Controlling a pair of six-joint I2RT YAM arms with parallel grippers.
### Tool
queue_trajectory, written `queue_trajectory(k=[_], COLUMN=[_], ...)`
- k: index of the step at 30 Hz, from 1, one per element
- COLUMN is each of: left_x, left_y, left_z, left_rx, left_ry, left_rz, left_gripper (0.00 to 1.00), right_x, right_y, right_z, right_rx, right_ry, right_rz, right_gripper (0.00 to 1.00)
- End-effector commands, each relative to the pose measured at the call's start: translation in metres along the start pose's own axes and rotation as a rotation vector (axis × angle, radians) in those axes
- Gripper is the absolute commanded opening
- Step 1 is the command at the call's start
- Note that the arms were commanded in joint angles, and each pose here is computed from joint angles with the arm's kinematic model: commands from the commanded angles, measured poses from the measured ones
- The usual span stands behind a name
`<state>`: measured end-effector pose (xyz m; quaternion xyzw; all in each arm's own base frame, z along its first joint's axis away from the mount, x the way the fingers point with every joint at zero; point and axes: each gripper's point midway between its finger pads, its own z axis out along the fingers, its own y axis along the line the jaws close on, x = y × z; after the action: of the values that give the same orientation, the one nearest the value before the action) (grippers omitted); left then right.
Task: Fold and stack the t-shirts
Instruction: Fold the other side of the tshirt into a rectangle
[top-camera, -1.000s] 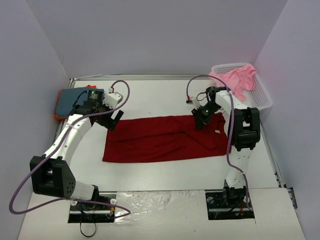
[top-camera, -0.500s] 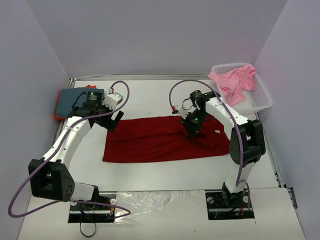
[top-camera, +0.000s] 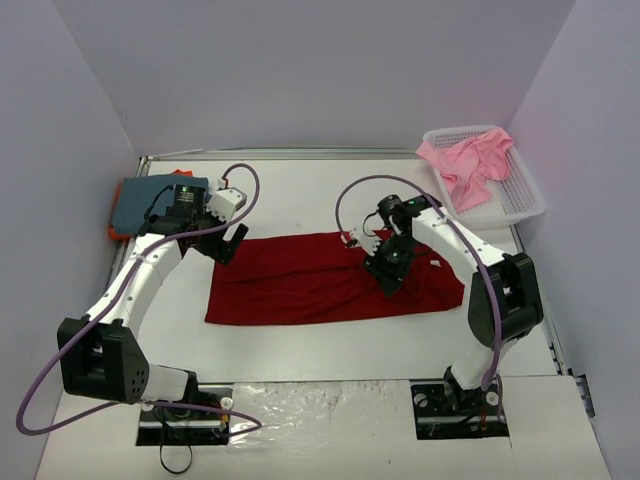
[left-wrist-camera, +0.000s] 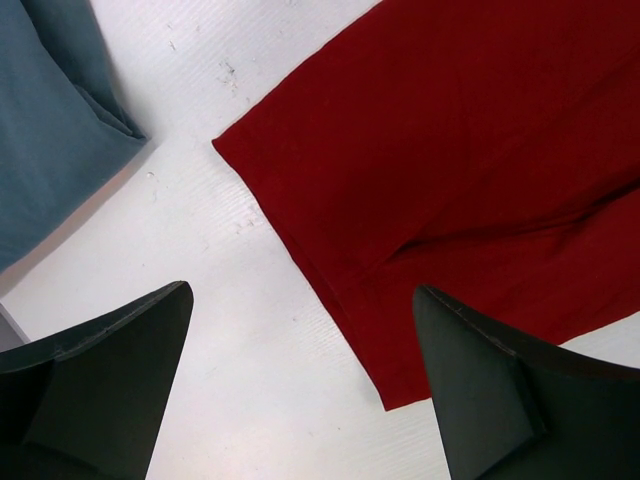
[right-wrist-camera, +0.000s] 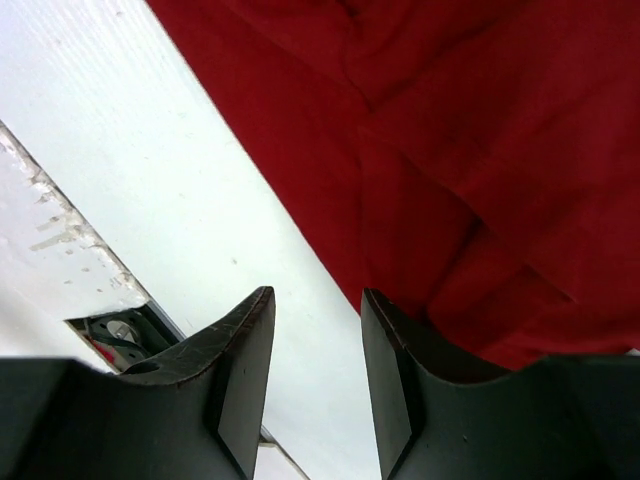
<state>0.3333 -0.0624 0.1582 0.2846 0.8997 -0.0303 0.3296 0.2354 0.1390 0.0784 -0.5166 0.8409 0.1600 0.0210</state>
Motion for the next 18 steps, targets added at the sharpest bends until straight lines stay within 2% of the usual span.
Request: queue_trajectory(k=[1,5,18], left_x=[-0.012,-0.014,-0.008], left_y=[0.003,0.000,-0.006], left_z=[-0.009,-0.006,0.001], left_rx=[-0.015,0.001,0.024], left_ry=[-0.049,-0.053,-0.038], left_rz=[-0.006,0.000,0.005], left_gripper=[0.92,0.92,0.92], right_x=[0.000,0.003,-0.018], right_y=[-0.010,-0.032,-0.044], right_z=[-0.038,-0.050,-0.002], right_rx=[0.083,0.121,-0.052], right_ry=[-0.058,-0.121,-0.122], right_rz=[0.038,0.094,0.126], right_gripper=[0.37,0.39,0.41])
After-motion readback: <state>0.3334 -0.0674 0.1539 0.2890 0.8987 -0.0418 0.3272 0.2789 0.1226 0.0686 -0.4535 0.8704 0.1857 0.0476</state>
